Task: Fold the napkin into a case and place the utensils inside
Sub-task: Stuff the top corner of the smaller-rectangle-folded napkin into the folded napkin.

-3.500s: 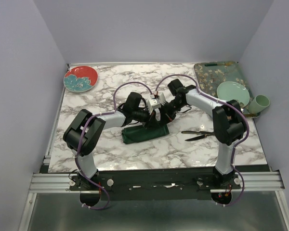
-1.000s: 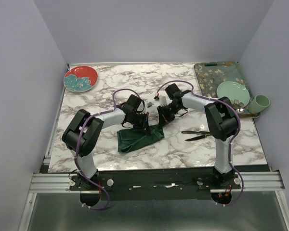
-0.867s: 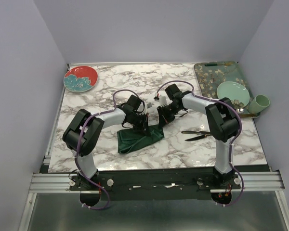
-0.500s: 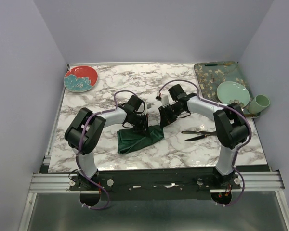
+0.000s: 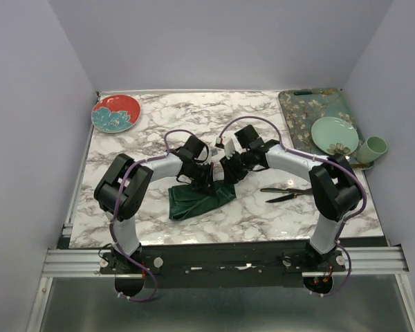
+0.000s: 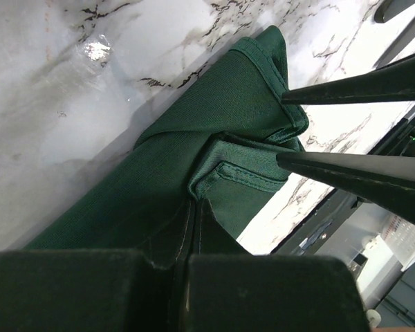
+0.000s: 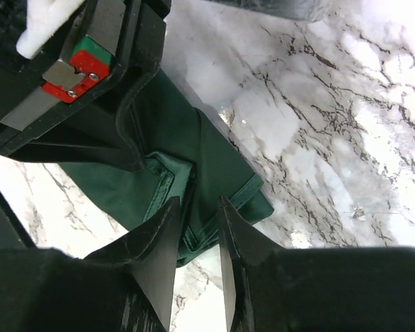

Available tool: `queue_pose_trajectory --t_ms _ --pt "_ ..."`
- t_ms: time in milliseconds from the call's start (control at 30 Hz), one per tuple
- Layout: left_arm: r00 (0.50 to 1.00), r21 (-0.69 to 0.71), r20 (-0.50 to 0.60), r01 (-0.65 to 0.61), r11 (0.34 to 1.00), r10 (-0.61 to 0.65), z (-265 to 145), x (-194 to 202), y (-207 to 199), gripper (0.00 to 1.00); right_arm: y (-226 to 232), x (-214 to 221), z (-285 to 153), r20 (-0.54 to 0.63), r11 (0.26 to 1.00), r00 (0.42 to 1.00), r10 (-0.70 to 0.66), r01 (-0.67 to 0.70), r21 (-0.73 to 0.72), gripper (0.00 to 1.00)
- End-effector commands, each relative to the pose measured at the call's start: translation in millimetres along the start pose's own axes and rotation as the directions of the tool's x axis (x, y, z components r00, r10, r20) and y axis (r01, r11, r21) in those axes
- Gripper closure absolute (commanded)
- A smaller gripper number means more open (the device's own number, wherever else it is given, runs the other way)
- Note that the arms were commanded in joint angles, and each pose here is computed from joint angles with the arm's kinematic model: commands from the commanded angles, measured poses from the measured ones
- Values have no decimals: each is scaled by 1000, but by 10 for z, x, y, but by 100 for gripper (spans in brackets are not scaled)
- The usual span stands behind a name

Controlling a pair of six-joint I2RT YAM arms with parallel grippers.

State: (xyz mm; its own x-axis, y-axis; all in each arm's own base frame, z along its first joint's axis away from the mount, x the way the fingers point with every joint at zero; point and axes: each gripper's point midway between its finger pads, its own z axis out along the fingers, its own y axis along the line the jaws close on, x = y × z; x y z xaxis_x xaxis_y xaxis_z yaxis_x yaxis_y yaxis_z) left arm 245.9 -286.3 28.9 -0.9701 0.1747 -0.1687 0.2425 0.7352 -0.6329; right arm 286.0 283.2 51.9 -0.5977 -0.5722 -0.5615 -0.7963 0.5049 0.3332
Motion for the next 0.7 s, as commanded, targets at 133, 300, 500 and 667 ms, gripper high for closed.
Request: queue_pose_trajectory --t_ms 133,300,500,667 --pt "1000 8 -1 16 1000 -16 30 -60 41 100 -150 1 104 -11 995 999 -52 53 82 62" --pt "1000 12 0 15 1000 -15 33 -73 32 100 -132 14 160 -32 994 998 -62 65 88 62" --pt "1000 14 -5 22 1000 -22 41 -74 44 100 -96 45 166 -39 994 997 -69 72 79 62" --pt "1000 16 -4 21 1000 -21 38 -82 48 100 -90 -3 129 -30 992 996 -79 82 94 61"
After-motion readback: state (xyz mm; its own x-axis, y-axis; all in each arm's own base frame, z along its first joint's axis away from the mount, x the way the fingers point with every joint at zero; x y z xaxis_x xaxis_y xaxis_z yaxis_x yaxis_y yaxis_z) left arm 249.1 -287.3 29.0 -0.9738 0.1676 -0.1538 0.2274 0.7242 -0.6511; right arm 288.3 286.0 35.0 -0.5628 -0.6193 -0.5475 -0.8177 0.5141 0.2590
